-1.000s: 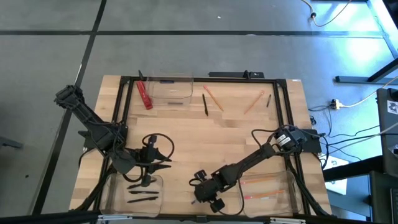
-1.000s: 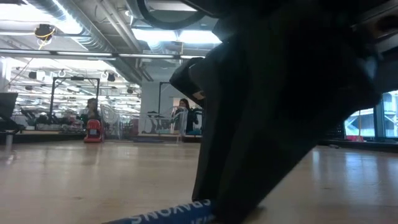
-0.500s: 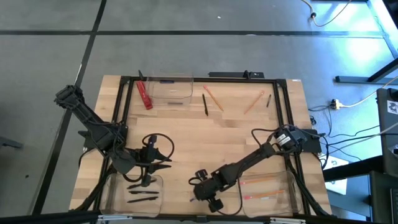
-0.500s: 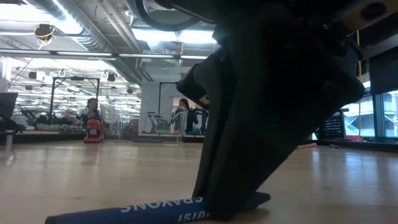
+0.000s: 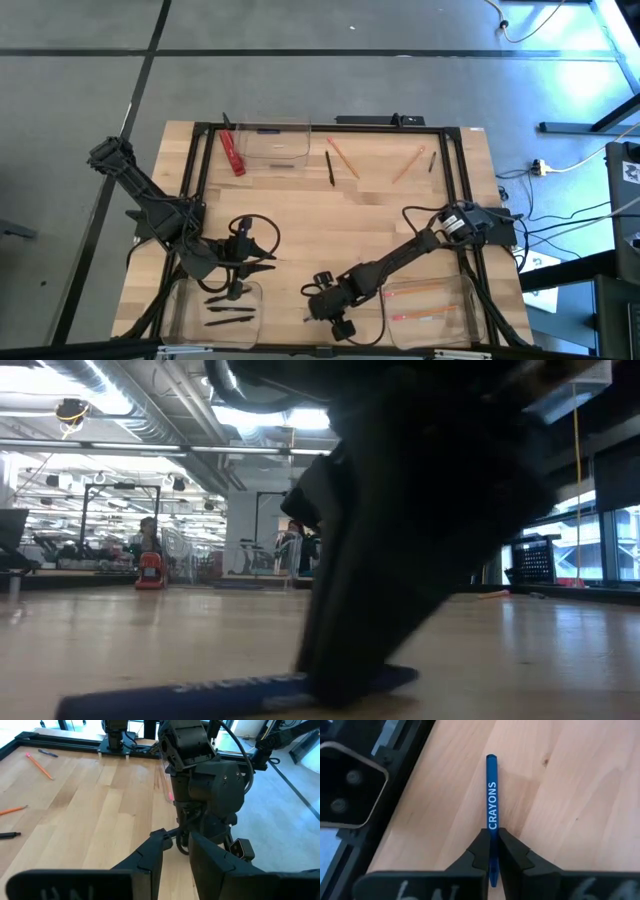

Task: Sort crayons/erasers/pens/pencils in bins
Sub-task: Put the blue crayon into the top transparent bin

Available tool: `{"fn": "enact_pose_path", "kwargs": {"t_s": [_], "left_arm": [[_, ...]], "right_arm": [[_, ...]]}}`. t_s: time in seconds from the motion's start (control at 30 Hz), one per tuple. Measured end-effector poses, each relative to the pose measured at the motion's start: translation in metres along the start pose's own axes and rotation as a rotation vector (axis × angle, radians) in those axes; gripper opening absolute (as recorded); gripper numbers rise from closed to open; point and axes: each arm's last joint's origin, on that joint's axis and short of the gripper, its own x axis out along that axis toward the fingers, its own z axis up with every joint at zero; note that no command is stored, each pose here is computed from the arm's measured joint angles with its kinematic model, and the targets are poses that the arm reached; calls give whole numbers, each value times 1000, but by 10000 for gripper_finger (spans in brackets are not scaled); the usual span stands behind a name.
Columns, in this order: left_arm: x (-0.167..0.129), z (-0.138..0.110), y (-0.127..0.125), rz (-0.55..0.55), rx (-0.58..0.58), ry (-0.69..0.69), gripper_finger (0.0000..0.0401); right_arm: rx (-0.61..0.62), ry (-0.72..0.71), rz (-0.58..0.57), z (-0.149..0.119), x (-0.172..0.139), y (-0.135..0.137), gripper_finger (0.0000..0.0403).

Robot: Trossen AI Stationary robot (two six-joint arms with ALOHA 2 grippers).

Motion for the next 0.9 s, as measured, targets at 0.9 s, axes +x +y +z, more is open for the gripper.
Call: {"fn": "enact_pose_path", "kwargs": {"t_s": [0.9], "left_arm": [[0,-7,4,31,4,62,85]], "right_arm": [[15,27,-144,68,-79,-77,25]]}}
